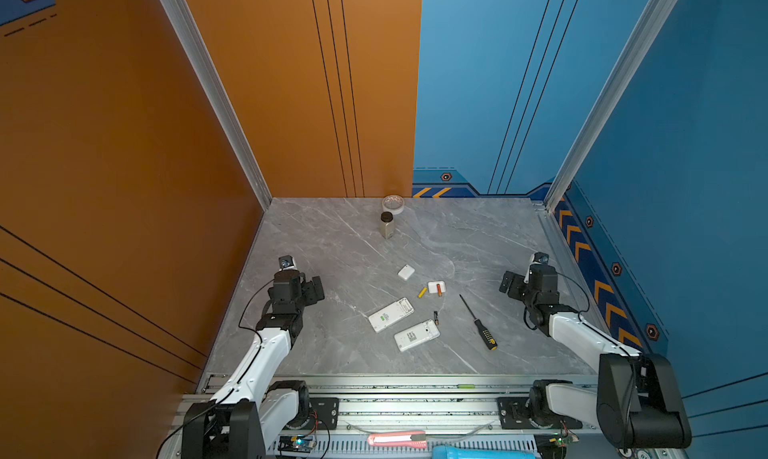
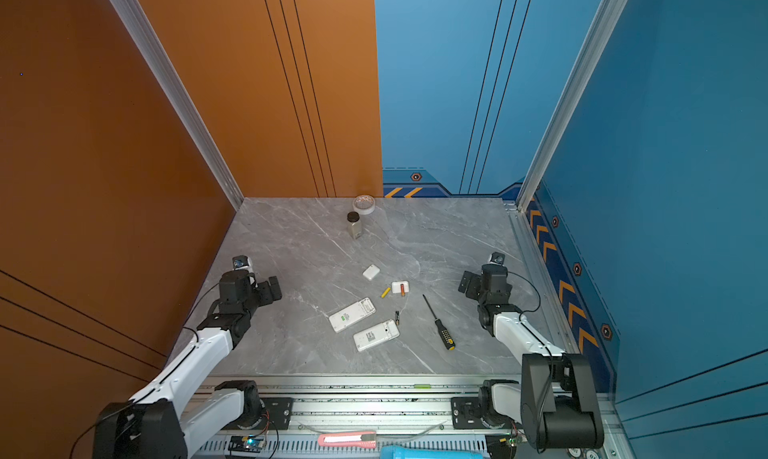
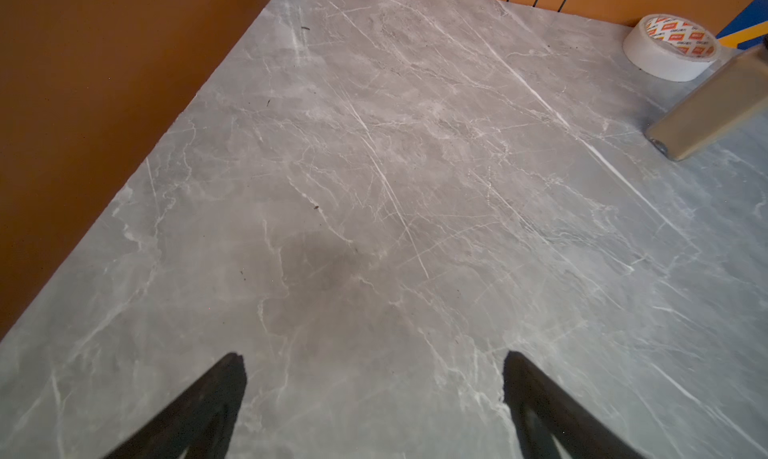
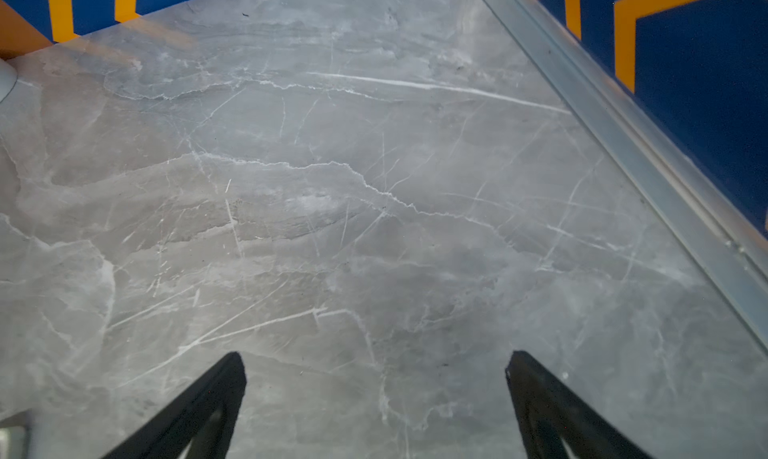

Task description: Unload the batteries from the remote control

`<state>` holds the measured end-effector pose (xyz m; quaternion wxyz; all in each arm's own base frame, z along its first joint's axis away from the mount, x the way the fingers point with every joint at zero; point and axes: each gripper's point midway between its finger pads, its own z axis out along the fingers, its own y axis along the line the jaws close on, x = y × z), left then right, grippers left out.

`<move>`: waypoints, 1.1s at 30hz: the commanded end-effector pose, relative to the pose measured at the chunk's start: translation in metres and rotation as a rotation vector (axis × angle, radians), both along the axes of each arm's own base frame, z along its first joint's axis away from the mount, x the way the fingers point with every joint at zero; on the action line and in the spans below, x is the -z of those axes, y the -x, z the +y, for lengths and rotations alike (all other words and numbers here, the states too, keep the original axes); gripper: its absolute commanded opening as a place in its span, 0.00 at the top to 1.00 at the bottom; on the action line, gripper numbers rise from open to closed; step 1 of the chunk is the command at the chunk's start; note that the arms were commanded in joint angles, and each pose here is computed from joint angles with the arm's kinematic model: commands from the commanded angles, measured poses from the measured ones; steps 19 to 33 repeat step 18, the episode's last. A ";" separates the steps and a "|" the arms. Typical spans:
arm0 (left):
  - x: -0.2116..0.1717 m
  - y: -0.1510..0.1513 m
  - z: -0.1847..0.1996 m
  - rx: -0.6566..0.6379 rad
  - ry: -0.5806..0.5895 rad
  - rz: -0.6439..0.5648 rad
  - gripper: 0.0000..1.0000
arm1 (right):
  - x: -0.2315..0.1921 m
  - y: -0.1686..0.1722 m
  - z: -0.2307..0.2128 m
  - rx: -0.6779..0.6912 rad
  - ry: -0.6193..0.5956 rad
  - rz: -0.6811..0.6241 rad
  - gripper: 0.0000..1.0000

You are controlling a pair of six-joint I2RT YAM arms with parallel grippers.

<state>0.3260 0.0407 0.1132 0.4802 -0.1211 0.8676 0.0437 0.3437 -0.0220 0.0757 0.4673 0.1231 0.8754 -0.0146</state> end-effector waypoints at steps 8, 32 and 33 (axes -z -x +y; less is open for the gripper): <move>0.026 -0.068 -0.024 0.162 -0.083 -0.165 0.02 | -0.020 -0.045 -0.011 0.046 0.185 -0.245 0.00; 0.024 -0.069 -0.026 0.151 -0.119 -0.188 0.02 | -0.019 -0.042 -0.014 0.061 0.178 -0.234 0.00; 0.024 -0.069 -0.026 0.151 -0.119 -0.188 0.02 | -0.019 -0.042 -0.014 0.061 0.178 -0.234 0.00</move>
